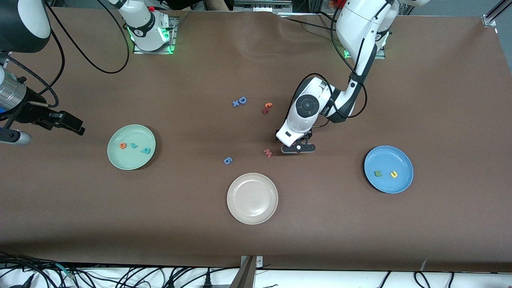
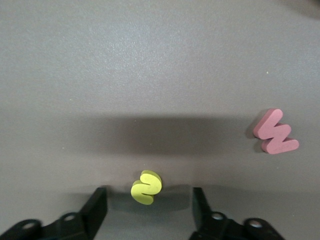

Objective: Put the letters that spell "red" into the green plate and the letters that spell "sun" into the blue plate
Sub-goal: 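Lower the left gripper and close it on the yellow s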

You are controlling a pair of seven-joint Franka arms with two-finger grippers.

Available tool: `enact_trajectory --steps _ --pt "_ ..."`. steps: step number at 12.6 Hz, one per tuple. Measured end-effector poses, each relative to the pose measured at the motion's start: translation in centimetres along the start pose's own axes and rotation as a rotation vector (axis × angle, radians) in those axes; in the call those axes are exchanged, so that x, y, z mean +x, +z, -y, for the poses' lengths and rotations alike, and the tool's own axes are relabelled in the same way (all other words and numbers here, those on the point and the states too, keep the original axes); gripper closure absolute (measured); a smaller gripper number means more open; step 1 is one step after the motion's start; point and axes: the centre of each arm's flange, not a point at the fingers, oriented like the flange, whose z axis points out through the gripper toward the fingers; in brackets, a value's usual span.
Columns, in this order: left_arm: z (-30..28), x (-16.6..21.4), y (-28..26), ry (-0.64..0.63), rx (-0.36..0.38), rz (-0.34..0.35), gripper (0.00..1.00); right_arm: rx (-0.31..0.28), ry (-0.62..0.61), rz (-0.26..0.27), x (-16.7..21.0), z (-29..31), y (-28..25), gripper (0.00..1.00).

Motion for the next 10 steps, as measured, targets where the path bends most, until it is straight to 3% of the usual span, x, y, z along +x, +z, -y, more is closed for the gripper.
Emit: enact_trajectory --steps 7,10 --pt "0.30 0.39 0.01 -0.007 -0.009 -0.020 0.43 0.000 0.000 0.000 0.00 0.00 0.06 0.00" --pt "0.31 0.41 0.05 -0.007 -0.011 -0.023 0.44 0.000 0.000 0.001 -0.01 0.00 0.09 0.00"
